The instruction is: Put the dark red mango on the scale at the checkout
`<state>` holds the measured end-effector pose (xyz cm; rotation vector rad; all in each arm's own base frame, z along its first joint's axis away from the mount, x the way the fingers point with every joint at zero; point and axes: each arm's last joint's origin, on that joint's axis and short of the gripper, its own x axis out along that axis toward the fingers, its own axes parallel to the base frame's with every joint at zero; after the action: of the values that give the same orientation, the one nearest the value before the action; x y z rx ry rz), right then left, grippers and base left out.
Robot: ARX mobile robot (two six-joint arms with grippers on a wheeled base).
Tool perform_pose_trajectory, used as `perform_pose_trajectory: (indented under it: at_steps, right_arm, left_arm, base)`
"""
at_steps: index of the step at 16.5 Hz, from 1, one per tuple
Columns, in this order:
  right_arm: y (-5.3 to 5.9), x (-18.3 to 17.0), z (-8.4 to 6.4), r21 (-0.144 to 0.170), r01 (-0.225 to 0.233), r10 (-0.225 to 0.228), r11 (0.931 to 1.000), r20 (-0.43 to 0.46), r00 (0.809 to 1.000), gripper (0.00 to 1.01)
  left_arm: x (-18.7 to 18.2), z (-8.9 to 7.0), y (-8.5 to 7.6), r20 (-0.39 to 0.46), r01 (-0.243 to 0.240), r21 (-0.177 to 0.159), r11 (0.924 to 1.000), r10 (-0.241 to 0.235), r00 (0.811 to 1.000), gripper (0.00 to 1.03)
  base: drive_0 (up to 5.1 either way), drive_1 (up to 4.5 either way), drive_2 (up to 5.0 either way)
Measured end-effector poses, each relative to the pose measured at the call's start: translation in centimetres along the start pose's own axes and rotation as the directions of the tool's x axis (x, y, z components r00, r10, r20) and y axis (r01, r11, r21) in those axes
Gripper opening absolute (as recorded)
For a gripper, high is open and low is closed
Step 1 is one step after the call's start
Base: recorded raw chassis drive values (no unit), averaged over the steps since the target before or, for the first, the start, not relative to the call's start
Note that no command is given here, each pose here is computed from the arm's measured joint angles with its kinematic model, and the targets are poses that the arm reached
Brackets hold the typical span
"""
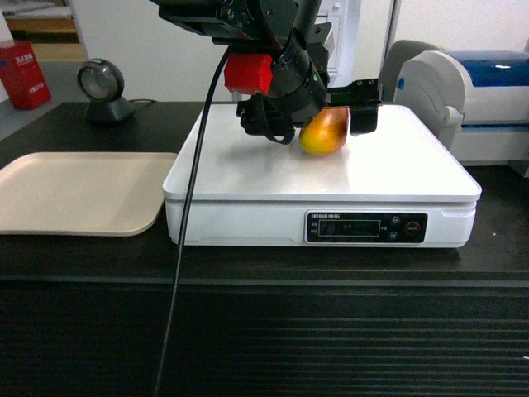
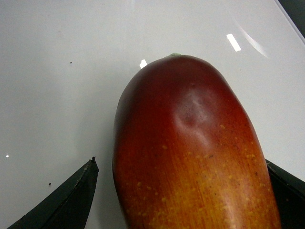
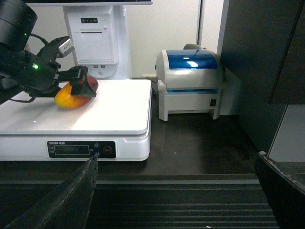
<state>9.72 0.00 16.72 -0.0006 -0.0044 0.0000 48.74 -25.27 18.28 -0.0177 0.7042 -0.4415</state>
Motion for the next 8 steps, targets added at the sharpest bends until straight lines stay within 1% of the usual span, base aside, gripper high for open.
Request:
perform_pose_trajectory:
  at_steps: [2, 8]
  right_arm:
    - [0.0, 0.0, 0.0, 0.0, 0.0, 0.0, 1.0, 0.0, 1.0, 0.98]
    - [0.0, 0.0, 0.0, 0.0, 0.0, 0.0, 1.0, 0.0, 1.0, 0.98]
  left_arm:
    - [-0.6, 0.4, 0.0, 0.046, 0.001, 0.029, 0.9996, -0.003, 0.999, 0.98]
    - [-1.7, 1.1, -0.3, 0.089, 0.019, 0.068, 0.9975, -0.025, 0.996, 0.98]
  base:
    - [0.0, 0.0, 0.0]
    - [0.0, 0.0, 0.0]
